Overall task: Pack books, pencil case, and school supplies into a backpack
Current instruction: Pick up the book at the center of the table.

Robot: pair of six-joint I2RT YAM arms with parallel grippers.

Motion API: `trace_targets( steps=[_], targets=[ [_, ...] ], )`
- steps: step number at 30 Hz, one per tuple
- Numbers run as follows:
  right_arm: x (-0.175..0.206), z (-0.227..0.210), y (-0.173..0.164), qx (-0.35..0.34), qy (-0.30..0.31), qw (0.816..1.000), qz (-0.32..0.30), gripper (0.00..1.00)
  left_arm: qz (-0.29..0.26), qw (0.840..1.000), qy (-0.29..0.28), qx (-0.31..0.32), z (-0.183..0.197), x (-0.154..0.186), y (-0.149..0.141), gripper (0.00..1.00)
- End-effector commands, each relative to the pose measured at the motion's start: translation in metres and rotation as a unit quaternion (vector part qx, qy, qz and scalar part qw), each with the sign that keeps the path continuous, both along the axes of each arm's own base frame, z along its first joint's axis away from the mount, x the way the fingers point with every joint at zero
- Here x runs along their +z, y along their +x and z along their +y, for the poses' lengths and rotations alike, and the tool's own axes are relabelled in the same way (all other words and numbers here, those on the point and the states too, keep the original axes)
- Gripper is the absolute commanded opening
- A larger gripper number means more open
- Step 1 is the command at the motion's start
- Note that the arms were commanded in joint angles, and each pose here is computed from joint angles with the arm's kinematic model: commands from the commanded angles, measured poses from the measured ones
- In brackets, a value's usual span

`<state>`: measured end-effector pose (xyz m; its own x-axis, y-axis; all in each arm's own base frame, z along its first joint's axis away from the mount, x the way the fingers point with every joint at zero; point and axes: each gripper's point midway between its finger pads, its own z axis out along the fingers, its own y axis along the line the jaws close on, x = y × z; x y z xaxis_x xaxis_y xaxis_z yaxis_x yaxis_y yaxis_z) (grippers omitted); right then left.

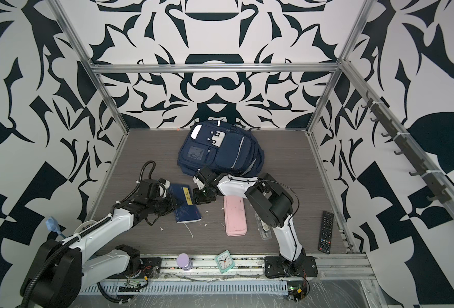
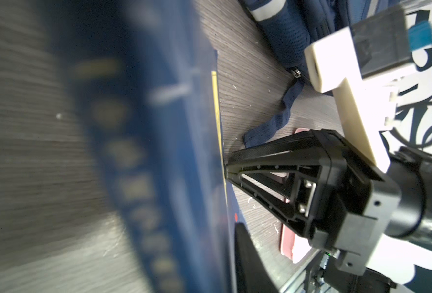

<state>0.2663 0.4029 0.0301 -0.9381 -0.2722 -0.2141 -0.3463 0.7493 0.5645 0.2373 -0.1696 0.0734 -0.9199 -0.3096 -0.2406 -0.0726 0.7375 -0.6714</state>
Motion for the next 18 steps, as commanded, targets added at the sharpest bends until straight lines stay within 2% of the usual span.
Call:
trace_targets(
  steps=[1, 9, 16, 18],
  targets=[
    [-0.001, -0.010, -0.015, 0.005, -0.020, 1.000, 0.010, 0.32, -0.009, 1.000, -0.010, -0.005, -0.003, 0.013, 0.007, 0.10],
    [0.056, -0.027, 0.005, -0.023, 0.040, 0.999, -0.023, 0.41, -0.037, 0.997, -0.074, -0.006, -0.001, 0.048, 0.026, 0.08],
    [0.118, -0.064, 0.039, -0.096, 0.165, 0.981, -0.040, 0.53, -0.084, 0.982, -0.155, -0.061, -0.019, 0.096, 0.038, 0.11],
    [0.131, -0.074, 0.047, -0.117, 0.203, 0.971, -0.041, 0.61, -0.095, 0.975, -0.184, -0.081, -0.026, 0.108, 0.039, 0.12]
  ],
)
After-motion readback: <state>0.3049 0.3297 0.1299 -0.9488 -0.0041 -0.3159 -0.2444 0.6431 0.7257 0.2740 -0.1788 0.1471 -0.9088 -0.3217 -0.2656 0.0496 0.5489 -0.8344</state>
